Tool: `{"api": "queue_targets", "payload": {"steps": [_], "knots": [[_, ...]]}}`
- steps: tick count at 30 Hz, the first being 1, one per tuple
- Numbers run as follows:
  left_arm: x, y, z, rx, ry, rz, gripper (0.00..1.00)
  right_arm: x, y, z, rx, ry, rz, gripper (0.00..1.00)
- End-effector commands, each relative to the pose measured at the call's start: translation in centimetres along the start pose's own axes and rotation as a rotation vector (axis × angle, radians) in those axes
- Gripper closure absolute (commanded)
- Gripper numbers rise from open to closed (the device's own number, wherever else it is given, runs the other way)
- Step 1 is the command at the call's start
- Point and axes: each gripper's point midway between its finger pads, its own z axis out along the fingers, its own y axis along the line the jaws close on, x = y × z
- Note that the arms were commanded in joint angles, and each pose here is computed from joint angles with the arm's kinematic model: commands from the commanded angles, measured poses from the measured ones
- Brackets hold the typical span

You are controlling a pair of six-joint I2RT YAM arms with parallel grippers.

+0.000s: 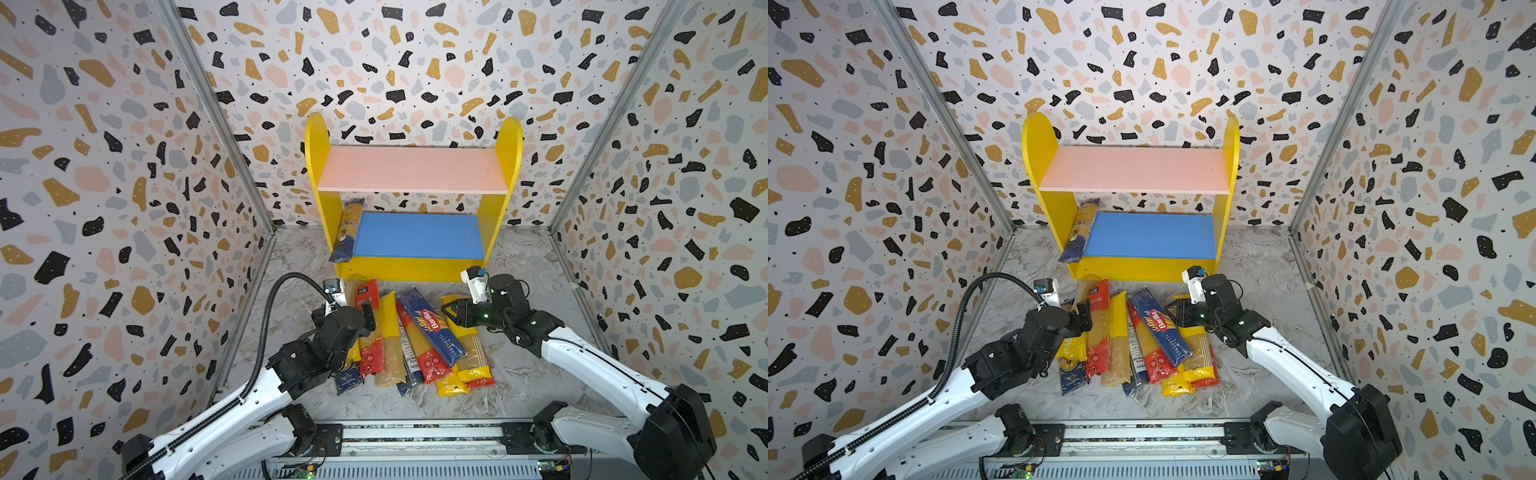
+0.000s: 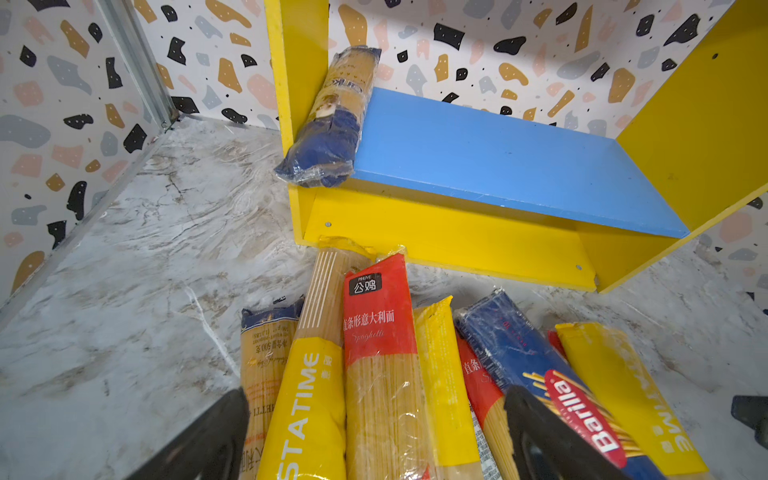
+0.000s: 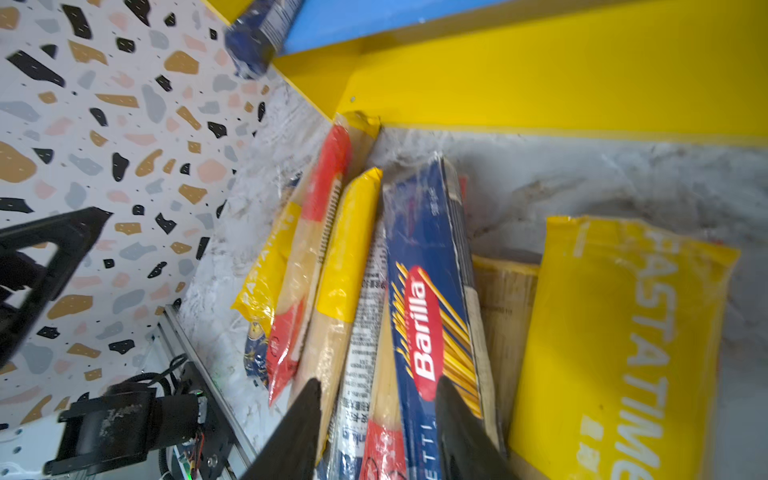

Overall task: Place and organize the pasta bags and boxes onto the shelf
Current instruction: 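Close the right gripper on the blue Barilla box among the bags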

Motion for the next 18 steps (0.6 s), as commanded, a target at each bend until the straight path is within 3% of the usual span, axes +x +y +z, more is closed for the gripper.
{"api": "queue_targets", "payload": {"steps": [1,4,7,12,18], "knots": [[-1.2,0.0,-0.2,-0.009,-0.025,0.010,0.05,0.2,-1.0,0.2,0.050,0.014,-0.032,0.54],[-0.6,0.0,0.1,-0.018,-0.013,0.019,0.05,3.7,-3.6,1.7,0.166,0.119,-0.056,0.50],[-0.1,-0.1,0.5,-0.017,0.000,0.021,0.05,5.9,-4.1,2.7,0.256,0.181,-0.126,0.21],[-0.4,-0.5,0.6,-0.011,-0.004,0.017,0.05,8.4,-5.3,4.4,0.349,0.275,-0.173,0.11],[-0.7,-0.2,0.3,-0.018,-0.012,0.020,0.05,10.8,-6.0,5.8,0.398,0.359,-0.220,0.10]]}}
